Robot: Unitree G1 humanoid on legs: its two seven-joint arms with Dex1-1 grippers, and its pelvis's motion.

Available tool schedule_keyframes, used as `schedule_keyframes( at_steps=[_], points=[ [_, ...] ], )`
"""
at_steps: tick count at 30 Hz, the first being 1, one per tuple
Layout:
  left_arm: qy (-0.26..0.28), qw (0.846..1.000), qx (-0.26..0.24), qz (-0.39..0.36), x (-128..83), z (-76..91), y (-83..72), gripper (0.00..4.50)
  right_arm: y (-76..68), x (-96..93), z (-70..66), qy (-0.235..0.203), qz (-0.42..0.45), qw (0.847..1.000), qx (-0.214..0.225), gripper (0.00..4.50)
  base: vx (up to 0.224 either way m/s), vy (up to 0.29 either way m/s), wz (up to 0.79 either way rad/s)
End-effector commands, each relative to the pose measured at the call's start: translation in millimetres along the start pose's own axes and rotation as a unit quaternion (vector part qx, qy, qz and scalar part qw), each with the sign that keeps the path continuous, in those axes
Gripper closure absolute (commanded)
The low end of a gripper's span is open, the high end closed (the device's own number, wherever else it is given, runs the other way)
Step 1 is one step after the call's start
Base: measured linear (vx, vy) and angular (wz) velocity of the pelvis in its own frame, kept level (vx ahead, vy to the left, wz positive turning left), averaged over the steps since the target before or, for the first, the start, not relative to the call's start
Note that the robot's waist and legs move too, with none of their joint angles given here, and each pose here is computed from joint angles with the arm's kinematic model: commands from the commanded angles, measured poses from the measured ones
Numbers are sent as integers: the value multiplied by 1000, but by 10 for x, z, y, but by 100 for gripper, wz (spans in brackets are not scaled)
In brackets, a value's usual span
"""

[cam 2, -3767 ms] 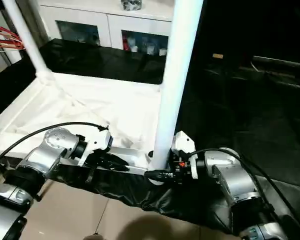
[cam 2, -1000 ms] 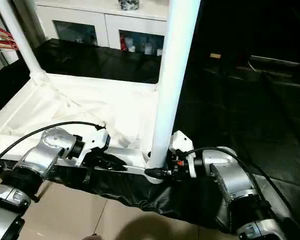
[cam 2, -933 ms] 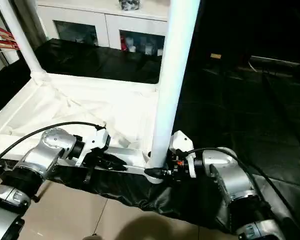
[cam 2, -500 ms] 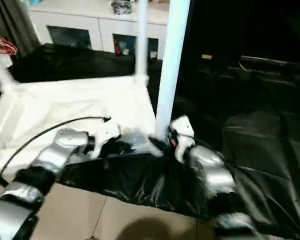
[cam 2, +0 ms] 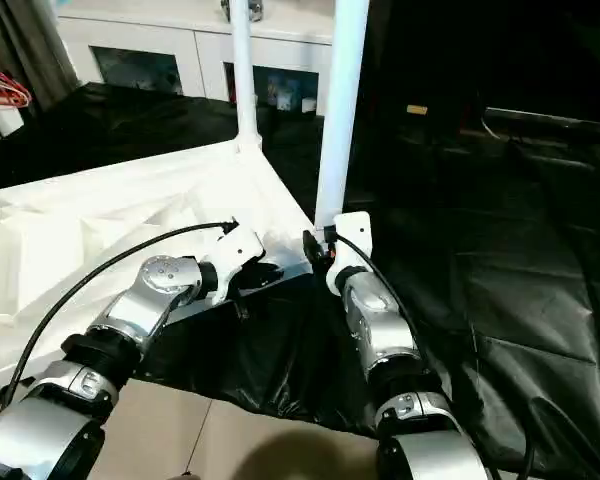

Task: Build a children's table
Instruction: Rotate leg to tighten

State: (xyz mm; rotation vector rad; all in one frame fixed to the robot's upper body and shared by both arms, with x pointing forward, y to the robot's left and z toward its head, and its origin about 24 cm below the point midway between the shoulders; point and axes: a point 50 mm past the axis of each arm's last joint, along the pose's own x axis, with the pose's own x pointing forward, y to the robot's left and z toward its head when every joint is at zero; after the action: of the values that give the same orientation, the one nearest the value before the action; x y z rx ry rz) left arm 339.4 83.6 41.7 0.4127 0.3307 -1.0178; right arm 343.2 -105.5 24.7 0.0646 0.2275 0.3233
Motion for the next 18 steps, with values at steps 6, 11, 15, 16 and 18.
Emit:
schedule_keyframes(
  at_steps=[6, 11, 15, 16, 18],
  points=[
    [-51, 997, 35, -39, -55, 140, -28, 450, 268, -79, -156, 31, 171, 982, -66, 120, 0, 0, 0],
    [-39, 991, 63, -108, -226, 33, 0, 450, 18, -290, -101, 31, 265, 957, -114, 120, 0, 0, 0],
    [-40, 986, 64, -147, -313, 8, 16, 450, -61, -422, -75, 38, 337, 932, -132, 120, 0, 0, 0],
    [-39, 985, 64, -155, -336, 0, 26, 450, -70, -456, -69, 40, 356, 923, -139, 120, 0, 0, 0],
    [-38, 985, 64, -158, -351, -5, 34, 450, -75, -477, -65, 42, 368, 918, -144, 120, 0, 0, 0]
  ],
)
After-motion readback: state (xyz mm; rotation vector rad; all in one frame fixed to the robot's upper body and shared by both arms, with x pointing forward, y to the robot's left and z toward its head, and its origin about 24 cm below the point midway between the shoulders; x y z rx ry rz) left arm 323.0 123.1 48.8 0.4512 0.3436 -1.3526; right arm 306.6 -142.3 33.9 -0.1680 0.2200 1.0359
